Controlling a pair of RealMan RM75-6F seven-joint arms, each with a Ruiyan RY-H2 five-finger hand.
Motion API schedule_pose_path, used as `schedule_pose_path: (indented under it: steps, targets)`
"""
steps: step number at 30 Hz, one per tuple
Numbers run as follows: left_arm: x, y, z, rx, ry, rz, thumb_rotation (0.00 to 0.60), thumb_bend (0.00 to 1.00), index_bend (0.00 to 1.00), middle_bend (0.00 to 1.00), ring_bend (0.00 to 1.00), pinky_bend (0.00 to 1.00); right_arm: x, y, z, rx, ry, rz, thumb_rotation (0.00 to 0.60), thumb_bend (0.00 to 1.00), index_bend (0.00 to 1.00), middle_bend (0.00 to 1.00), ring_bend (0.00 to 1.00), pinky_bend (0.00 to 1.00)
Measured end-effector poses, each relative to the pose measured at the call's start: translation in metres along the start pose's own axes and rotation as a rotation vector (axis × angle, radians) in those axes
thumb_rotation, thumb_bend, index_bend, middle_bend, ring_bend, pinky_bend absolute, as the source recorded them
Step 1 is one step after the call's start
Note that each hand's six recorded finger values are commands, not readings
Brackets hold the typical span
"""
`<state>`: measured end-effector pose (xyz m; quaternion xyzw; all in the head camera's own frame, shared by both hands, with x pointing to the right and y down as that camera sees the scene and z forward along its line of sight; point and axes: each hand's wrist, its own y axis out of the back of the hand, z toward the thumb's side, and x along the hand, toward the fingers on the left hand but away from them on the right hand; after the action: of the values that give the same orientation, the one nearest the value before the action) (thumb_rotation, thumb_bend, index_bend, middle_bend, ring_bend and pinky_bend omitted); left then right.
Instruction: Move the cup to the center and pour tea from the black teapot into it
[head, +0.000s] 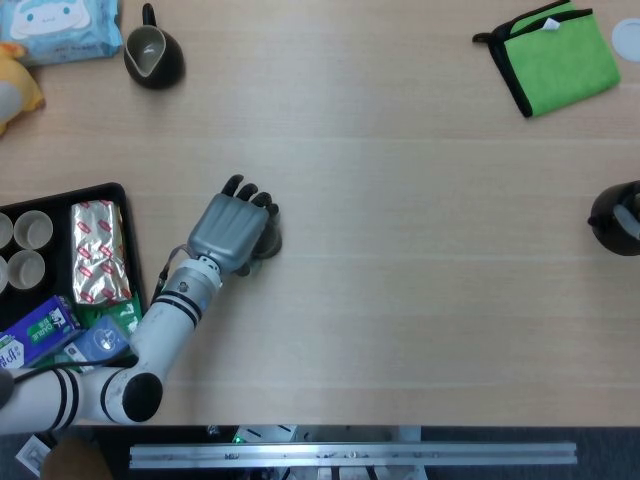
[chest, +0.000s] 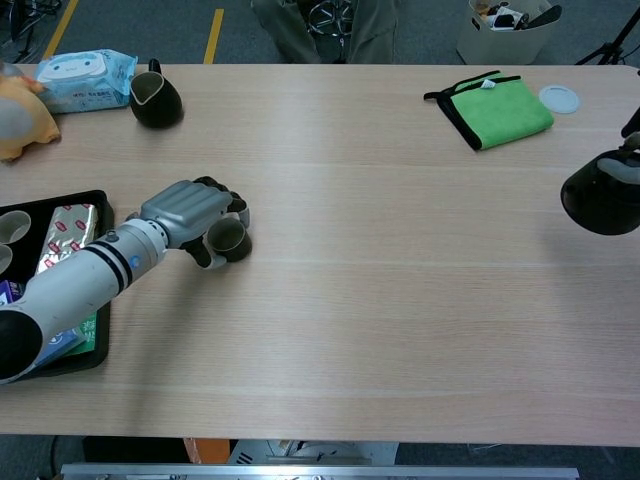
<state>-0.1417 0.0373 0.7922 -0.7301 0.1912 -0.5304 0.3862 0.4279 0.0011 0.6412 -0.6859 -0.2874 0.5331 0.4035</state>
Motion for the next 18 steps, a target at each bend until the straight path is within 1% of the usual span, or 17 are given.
schedule_pose_path:
  steps: [10,18]
  targets:
    - [0.002,0.019,0.030,-0.004,-0.070,0.017,0.600,0.27,0.38,0.23,0.15,0.08,-0.002,0.000,0.004,-0.011,0.012,-0.003,0.494,0.32,1.00,0.95,0.90,0.00]
    - [0.008,0.025,0.064,0.000,-0.123,0.021,0.600,0.27,0.38,0.23,0.15,0.08,0.000,0.002,0.003,-0.015,0.013,-0.009,0.494,0.32,1.00,0.95,0.91,0.00]
